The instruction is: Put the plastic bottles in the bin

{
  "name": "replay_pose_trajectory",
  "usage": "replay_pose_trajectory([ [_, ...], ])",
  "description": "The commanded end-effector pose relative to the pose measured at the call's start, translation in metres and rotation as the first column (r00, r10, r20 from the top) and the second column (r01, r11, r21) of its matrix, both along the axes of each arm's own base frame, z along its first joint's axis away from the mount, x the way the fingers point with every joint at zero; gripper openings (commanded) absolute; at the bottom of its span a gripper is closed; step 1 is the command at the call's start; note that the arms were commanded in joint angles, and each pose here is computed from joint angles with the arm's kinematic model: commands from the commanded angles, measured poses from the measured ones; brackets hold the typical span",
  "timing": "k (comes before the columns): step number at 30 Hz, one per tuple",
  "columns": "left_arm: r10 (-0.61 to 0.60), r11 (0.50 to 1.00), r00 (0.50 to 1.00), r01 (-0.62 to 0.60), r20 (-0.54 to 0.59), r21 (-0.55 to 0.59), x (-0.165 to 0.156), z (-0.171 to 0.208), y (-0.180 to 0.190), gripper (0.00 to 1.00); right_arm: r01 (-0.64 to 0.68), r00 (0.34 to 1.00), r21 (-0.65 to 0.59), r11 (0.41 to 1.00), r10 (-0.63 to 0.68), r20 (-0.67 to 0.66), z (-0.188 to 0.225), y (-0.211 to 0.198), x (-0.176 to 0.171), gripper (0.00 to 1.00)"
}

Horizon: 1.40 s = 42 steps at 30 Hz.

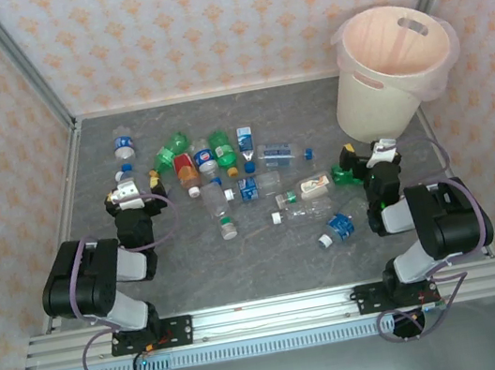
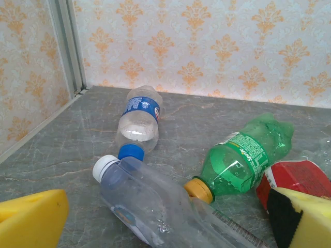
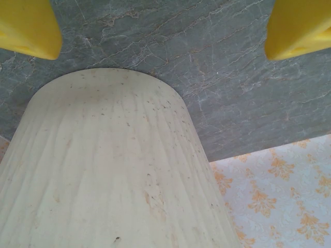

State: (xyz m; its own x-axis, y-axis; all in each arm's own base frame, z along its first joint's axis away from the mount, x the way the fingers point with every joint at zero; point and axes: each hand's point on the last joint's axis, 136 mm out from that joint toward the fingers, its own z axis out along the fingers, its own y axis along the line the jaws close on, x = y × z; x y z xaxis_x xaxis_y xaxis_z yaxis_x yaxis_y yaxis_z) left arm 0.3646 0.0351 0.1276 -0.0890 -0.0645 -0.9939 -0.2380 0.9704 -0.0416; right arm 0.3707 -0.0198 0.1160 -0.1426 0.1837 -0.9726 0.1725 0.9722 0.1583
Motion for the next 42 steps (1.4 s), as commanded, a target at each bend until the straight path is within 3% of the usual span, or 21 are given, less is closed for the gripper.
replay_pose_trajectory([
  [1,-0.008,1.000,1.000,0.008,0.027,-0.003,0.004,0.007,0.000,1.00,-0.008,1.000,-0.015,1.000,0.008,0.020,0.007,0.002,0.005,1.00],
  [32,0.001,1.000,1.000,0.000,0.030,-0.004,0.004,0.012,0.002,1.00,0.023,0.999,-0.027,0.999,-0.022,0.045,0.019,0.001,0.000,1.00],
  [37,0.123,0.991,0.992,-0.125,-0.038,-0.037,0.015,0.038,0.021,1.00,0.139,0.990,0.035,0.990,-0.140,0.026,0.041,-0.016,-0.006,1.00],
  [42,0.269,0.936,0.957,-0.287,-0.112,-0.205,0.016,0.093,0.040,1.00,0.204,0.973,0.167,0.965,-0.218,0.069,0.064,-0.026,-0.024,1.00],
])
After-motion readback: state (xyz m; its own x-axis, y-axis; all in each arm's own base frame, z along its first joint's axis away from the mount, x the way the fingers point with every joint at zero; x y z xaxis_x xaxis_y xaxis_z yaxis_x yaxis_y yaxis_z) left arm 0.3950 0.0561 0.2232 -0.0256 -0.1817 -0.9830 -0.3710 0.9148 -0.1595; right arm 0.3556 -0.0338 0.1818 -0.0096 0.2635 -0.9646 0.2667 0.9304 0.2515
